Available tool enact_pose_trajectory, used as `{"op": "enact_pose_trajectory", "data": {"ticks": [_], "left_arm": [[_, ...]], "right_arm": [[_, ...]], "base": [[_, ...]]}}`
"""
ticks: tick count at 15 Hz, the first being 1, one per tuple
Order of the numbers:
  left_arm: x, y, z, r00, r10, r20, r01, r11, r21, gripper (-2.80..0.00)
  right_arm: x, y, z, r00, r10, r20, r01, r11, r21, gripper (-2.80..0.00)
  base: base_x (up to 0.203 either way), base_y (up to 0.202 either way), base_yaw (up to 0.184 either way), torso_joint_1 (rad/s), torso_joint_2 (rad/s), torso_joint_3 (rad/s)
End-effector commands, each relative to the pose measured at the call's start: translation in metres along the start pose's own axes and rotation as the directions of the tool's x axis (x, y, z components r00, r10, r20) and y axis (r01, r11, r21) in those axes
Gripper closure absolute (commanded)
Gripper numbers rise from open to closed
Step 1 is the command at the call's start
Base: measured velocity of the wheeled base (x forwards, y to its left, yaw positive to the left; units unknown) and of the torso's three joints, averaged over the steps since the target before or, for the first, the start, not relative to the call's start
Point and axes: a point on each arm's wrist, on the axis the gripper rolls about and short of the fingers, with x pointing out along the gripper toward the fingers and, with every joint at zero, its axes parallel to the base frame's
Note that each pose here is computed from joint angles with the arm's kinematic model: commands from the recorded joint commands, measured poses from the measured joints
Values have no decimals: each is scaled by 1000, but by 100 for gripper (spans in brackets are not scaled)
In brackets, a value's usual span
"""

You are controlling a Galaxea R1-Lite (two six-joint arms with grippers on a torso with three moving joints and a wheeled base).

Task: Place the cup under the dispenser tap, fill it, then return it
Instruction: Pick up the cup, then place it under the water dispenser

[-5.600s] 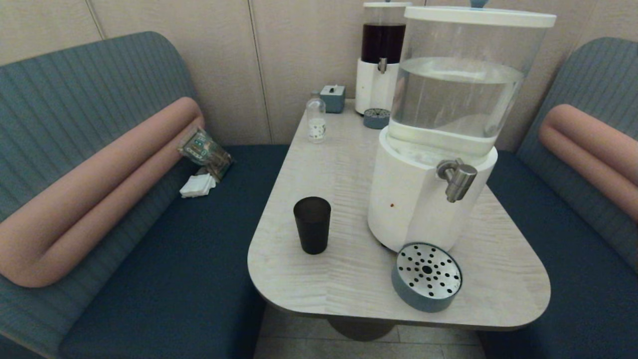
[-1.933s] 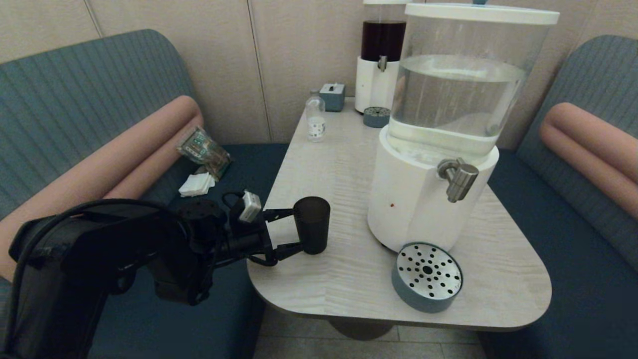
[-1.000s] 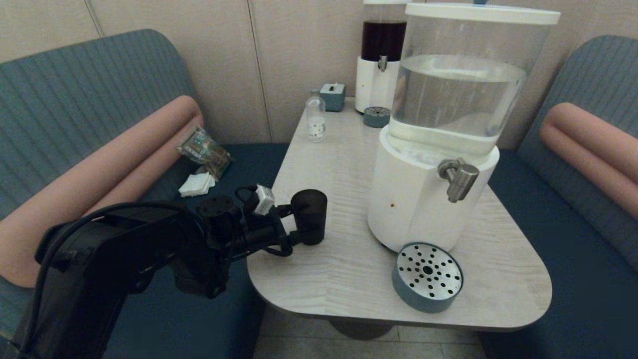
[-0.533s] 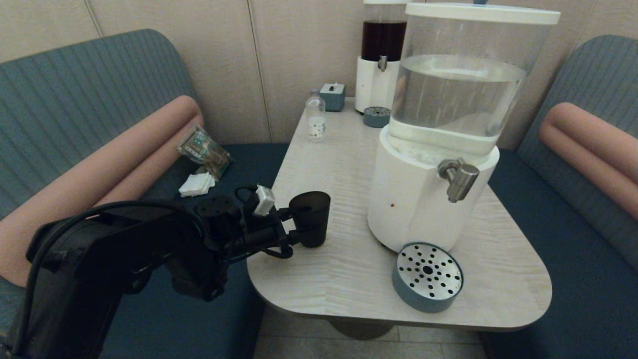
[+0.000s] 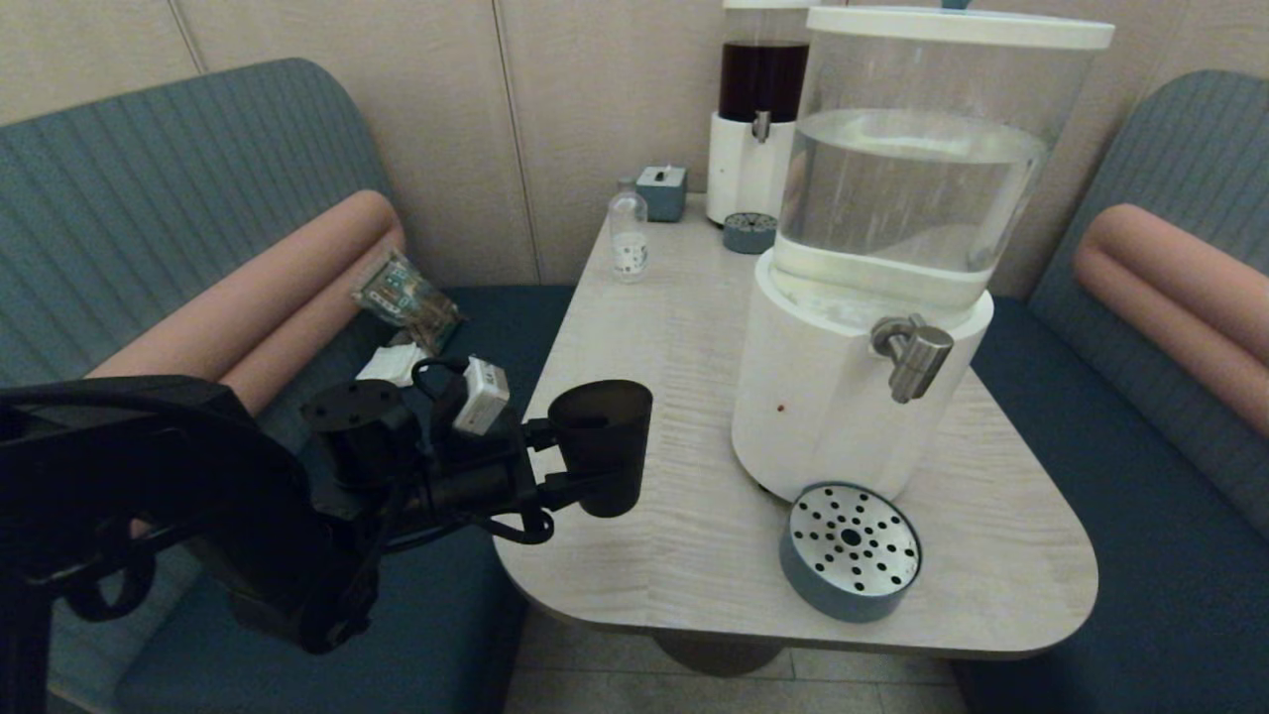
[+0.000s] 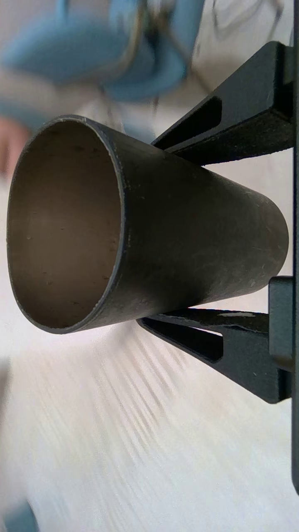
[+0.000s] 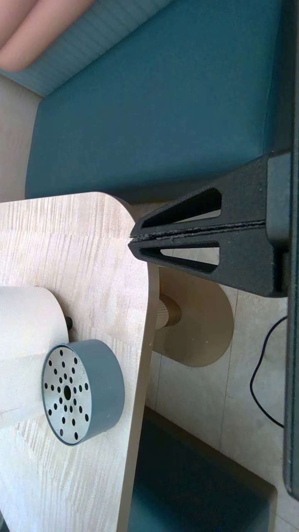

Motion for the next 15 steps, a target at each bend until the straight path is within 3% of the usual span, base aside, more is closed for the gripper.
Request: {"op": "enact_pose_trajectory", "data": {"ticks": [1, 4, 6, 11, 15], "left_arm": [[0, -30, 34, 997, -64, 49, 61, 997, 46, 0], [31, -74, 45, 976, -203, 80, 201, 979, 24, 0], [54, -91, 42, 973, -212, 89, 213, 977, -1, 0], [92, -81, 14, 973, -214, 86, 217, 976, -23, 0], [111, -76, 6, 969, -222, 106, 225, 974, -17, 0]], "right_arm": [[1, 0, -4, 1000, 0, -14, 0, 1000, 0, 0], [1, 0, -4, 1000, 0, -14, 0, 1000, 0, 0], [1, 0, -4, 1000, 0, -14, 0, 1000, 1, 0], [1, 0, -4, 1000, 0, -14, 0, 1000, 1, 0], [1, 0, -4, 1000, 0, -14, 0, 1000, 1, 0]], "base": [[0, 0, 0, 0, 0, 0], [0, 0, 0, 0, 0, 0], [0, 0, 0, 0, 0, 0], [0, 0, 0, 0, 0, 0], [0, 0, 0, 0, 0, 0]]}}
